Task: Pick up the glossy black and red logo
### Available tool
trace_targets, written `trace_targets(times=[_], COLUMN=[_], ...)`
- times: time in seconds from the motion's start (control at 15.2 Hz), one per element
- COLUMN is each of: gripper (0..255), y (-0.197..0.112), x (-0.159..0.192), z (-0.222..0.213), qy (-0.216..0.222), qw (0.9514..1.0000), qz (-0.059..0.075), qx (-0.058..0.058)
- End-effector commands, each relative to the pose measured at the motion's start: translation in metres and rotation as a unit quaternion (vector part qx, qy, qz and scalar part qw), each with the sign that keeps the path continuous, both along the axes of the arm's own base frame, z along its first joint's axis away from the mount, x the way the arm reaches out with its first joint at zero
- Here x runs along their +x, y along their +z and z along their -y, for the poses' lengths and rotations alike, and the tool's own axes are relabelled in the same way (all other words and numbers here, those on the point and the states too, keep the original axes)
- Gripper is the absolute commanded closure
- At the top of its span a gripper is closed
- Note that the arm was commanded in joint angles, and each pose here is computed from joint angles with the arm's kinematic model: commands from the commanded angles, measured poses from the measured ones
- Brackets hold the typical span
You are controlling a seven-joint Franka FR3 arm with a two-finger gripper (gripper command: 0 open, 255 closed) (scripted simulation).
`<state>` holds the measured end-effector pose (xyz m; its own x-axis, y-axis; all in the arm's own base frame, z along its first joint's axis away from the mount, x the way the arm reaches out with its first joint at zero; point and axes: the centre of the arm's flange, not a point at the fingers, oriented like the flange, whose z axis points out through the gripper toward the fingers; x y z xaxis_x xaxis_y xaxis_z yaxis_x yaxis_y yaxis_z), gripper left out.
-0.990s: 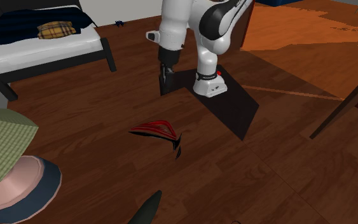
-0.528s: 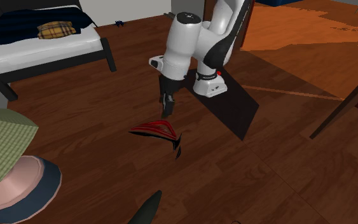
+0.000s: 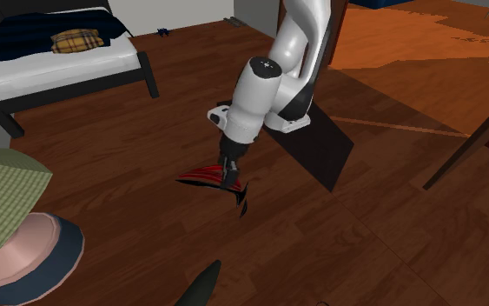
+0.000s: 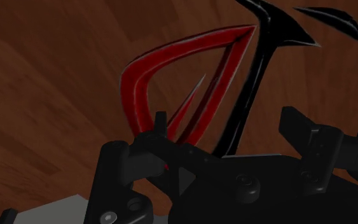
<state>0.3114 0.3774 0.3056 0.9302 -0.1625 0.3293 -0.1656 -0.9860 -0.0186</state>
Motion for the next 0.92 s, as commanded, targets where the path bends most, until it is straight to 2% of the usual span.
trace_targets(times=[0.0,0.2,0.33,0.4,0.86], gripper=[0,0,0,255,255], y=[-0.010,-0.029,-0.029,-0.029,-0.028], x=[-0.001,-0.001,-0.001,-0.001,-0.001], z=[-0.001,-0.001,-0.001,-0.002,-0.001], qy=[0.000,0.000,0.000,0.000,0.000], qw=[1.0000,1.0000,1.0000,1.0000,1.0000], qz=[0.000,0.000,0.000,0.000,0.000], qx=[0.001,0.001,0.001,0.001,0.001])
